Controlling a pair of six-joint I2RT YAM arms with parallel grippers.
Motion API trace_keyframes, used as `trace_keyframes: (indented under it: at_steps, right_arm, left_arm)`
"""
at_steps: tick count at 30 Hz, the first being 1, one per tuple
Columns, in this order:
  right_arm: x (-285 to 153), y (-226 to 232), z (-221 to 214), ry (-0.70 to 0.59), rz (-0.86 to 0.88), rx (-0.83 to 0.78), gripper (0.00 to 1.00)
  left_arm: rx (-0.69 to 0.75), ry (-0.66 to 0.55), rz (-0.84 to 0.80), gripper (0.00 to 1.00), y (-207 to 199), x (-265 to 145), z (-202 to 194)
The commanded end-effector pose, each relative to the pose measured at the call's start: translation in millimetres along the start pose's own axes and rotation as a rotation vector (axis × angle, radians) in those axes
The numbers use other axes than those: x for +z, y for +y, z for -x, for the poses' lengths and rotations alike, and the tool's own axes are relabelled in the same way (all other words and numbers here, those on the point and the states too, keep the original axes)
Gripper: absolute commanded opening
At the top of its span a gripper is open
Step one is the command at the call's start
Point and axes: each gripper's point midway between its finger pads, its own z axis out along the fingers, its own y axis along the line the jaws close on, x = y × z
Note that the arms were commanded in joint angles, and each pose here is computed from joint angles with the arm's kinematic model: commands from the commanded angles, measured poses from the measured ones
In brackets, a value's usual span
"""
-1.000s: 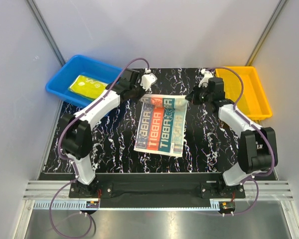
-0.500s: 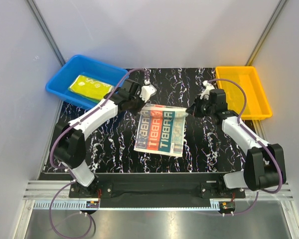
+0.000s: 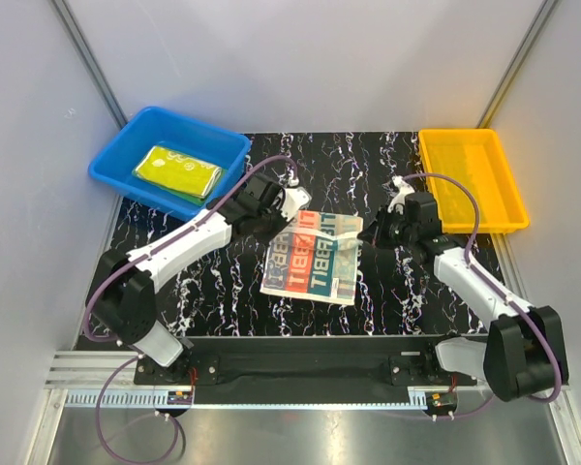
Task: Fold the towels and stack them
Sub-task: Fold the towel
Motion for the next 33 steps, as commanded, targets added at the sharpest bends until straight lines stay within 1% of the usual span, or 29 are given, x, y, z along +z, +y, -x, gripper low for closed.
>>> trace_keyframes:
  at_steps: [1,3,5,10,14,18,21,22,23,25,27,29,31,33]
  right_arm:
    - [-14.2,6.1,-5.0,-0.027,0.000,0.019,0.00]
    - [-16.9,10.0,-16.1,-0.010,0.031,0.043,0.00]
    - [-18.9,15.9,-29.5,0.031,0.066,0.069,0.00]
    - [-29.2,13.1,-35.6,0.014,0.042,0.070,0.00]
    - [-34.7,16.4,-42.0,0.033,0.056,0.080,0.00]
    - [-40.2,17.1,-47.3,0.011,0.069,0.090,0.00]
    - [-37.2,13.2,-62.0,0.037,0.072,0.123,0.00]
    - [-35.0,10.0,-74.9,0.063,0.072,0.170,0.00]
    - [-33.6,10.5,-79.9,0.070,0.084,0.189,0.00]
    - [-30.7,15.7,-81.2,0.054,0.125,0.221,0.00]
    - [-29.3,11.2,-91.1,0.077,0.110,0.241,0.00]
    - [-29.4,5.8,-97.2,0.099,0.081,0.239,0.03]
    - [-30.5,-1.1,-107.4,0.138,0.046,0.240,0.06]
    - [-31.0,1.4,-112.8,0.170,0.055,0.256,0.11]
  left_arm:
    - [-0.047,0.010,0.044,0.00,1.6,-14.6,-11.6]
    - [-0.053,0.043,0.031,0.00,-4.0,-15.2,-19.3]
    - [-0.058,0.065,0.058,0.00,-4.3,-15.9,-23.1]
    - [-0.093,0.096,0.065,0.00,-10.1,-18.6,-32.5]
    - [-0.113,0.114,0.052,0.00,-15.9,-19.3,-43.1]
    - [-0.134,0.096,0.024,0.00,-25.0,-20.5,-48.2]
    - [-0.131,0.127,0.003,0.05,-32.3,-17.9,-58.9]
    - [-0.125,0.146,-0.035,0.05,-39.6,-14.5,-63.7]
    - [-0.131,0.168,-0.036,0.06,-40.7,-12.6,-69.2]
    - [-0.145,0.206,-0.052,0.07,-45.6,-8.7,-79.5]
    - [-0.160,0.204,-0.056,0.08,-47.8,-7.2,-80.8]
    - [-0.180,0.221,-0.066,0.09,-51.9,-5.1,-87.8]
    - [-0.201,0.258,-0.071,0.18,-55.7,-3.6,-97.8]
    - [-0.218,0.288,-0.081,0.24,-60.1,-2.3,-105.6]
